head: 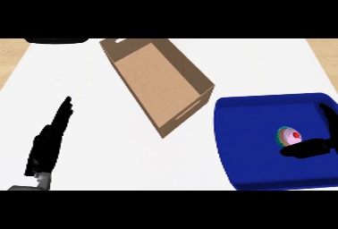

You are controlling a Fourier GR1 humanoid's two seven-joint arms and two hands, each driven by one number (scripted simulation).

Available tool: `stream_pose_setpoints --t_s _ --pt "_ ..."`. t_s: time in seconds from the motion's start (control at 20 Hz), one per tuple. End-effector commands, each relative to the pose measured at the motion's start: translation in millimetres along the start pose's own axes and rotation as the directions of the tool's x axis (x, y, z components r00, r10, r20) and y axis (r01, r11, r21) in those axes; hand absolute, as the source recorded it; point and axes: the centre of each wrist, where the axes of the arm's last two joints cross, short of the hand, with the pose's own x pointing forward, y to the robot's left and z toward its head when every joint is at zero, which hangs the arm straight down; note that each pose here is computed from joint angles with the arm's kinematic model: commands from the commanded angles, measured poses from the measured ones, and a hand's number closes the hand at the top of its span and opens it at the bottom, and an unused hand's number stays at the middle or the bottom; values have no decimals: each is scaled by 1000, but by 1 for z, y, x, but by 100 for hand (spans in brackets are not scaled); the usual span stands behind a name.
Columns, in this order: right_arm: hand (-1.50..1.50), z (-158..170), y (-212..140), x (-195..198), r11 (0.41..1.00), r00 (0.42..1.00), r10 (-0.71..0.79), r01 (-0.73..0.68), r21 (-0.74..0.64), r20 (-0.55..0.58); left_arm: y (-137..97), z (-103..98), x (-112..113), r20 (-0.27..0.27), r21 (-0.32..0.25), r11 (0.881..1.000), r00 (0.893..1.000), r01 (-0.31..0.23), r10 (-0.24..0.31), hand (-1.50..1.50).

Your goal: Pick the cupcake from the tray and place it in the cardboard box

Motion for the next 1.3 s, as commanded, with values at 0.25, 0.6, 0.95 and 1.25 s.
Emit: stream_pose_setpoints --t_s 0.25,0.6,0.95,1.25 --pt "-150 1 10 -3 1000 994 10 -8 16 -111 8 4 -10 3 4 1000 1000 -12 12 0" --pt "-150 -28 11 -4 1000 994 7 -5 25 -108 -5 -3 4 9 7 1000 1000 2 -2 0" --pt "-150 -16 24 0 1000 994 -3 3 3 -110 -2 -3 -17 7 5 1000 1000 -5 5 0" --pt "-150 -11 26 -14 1000 995 -13 15 15 -101 10 -10 1 1 19 1000 1000 -11 11 0"
